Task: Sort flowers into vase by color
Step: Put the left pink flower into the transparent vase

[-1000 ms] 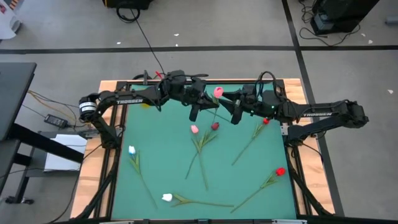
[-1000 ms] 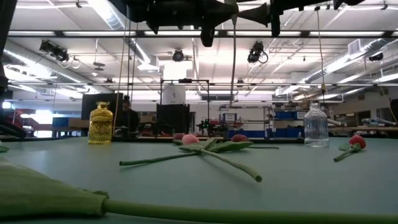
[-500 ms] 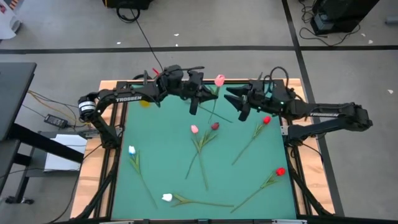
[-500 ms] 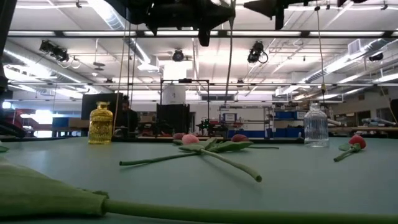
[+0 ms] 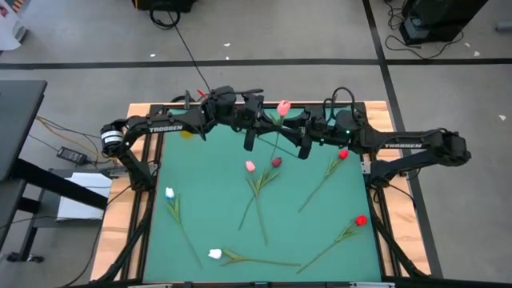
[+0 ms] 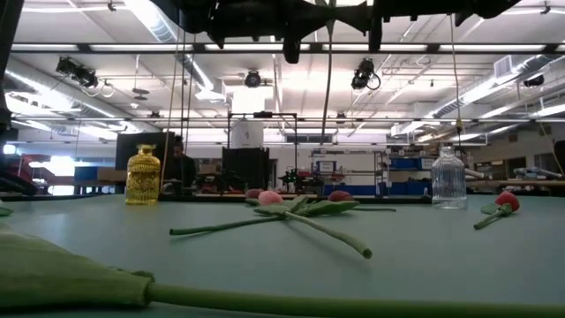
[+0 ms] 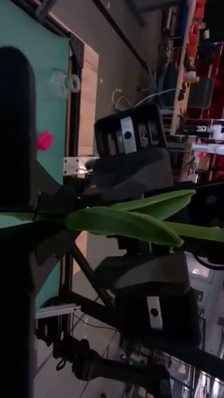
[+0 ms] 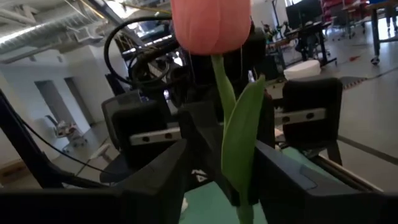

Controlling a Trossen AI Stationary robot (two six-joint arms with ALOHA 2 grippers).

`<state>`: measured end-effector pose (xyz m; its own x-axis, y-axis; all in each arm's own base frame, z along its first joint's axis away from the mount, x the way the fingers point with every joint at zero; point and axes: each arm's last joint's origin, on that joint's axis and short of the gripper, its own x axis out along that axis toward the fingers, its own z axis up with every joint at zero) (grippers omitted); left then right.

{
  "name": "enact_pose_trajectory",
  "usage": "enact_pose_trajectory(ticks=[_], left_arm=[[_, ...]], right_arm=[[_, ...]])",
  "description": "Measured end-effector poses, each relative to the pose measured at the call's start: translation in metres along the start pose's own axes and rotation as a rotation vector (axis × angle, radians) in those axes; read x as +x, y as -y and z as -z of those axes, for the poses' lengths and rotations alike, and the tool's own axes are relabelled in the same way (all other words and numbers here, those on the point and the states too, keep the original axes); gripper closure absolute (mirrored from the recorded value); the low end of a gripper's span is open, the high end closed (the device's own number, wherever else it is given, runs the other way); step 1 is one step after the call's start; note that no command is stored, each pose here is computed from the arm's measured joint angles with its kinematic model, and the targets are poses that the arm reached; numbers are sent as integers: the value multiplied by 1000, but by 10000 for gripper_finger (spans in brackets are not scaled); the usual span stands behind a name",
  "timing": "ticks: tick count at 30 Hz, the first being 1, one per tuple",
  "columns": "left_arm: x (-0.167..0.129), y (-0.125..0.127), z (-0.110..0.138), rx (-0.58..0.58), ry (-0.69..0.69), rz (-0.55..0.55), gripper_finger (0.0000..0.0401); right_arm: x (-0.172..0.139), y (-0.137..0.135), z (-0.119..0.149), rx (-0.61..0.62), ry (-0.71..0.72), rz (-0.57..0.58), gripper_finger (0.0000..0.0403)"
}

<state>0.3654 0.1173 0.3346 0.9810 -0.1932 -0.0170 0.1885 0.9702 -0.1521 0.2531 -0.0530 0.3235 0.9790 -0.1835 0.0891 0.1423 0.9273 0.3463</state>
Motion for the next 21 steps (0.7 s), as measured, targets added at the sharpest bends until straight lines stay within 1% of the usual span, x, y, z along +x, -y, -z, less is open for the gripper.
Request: enact_pose_trajectory(ticks=[4, 9, 10, 14, 17, 21], left_arm=[[0, 0, 0, -2, -4, 0, 380], [0, 0, 0, 0, 0, 1, 367], [0, 0, 0, 0, 0, 0, 362], [-2, -1, -2, 41, 2, -13, 326], [-11, -1, -8, 39, -7, -30, 283], [-29, -4, -15, 14, -61, -72, 228]], right_arm=[[8, 3, -1, 22, -9, -8, 281], [11, 3, -4, 12, -5, -1, 380], [11, 3, -4, 3, -3, 4, 387], [5, 2, -7, -40, 0, 70, 389], [-3, -1, -10, -136, -9, 142, 391], [-17, -7, -16, -241, -1, 268, 391]])
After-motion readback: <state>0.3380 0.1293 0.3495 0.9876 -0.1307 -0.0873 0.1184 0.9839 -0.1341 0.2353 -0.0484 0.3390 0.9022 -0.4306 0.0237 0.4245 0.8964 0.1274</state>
